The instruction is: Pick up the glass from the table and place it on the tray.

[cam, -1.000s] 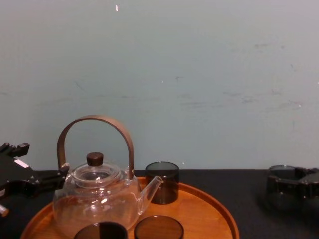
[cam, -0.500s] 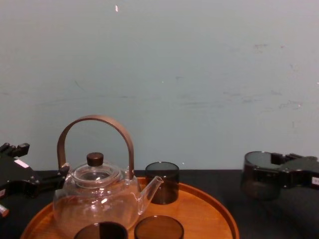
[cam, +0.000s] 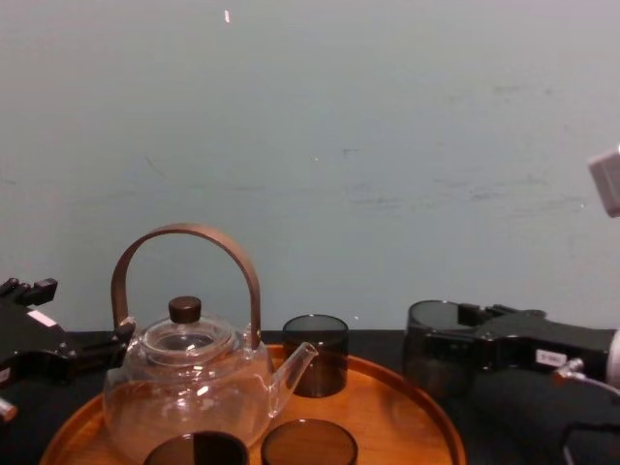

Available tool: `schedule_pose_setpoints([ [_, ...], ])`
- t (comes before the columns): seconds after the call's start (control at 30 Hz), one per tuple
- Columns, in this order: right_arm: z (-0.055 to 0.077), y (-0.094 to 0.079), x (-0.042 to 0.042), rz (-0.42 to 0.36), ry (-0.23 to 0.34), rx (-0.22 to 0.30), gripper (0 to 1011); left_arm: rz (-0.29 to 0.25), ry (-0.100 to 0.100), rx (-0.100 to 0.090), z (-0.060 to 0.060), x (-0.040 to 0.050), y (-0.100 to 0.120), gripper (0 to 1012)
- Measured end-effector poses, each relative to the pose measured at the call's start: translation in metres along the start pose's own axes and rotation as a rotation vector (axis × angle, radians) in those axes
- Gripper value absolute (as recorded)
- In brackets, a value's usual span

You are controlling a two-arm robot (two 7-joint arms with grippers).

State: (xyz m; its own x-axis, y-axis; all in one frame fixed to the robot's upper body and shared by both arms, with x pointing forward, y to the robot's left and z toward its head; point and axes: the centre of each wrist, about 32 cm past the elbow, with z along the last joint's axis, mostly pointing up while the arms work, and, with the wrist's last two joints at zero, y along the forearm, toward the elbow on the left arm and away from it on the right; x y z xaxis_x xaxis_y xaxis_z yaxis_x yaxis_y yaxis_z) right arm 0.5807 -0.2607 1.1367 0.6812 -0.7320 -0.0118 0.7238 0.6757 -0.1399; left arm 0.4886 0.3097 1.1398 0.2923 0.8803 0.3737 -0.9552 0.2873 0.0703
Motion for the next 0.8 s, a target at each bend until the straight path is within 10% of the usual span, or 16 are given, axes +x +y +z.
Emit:
schedule_pose_setpoints([
  [0.8, -0.02, 0.037, -0.014, 0.078, 0.034, -0.033, 903, 0.0, 0.0, 0.0, 0.0, 0.0, 0.0, 1009],
])
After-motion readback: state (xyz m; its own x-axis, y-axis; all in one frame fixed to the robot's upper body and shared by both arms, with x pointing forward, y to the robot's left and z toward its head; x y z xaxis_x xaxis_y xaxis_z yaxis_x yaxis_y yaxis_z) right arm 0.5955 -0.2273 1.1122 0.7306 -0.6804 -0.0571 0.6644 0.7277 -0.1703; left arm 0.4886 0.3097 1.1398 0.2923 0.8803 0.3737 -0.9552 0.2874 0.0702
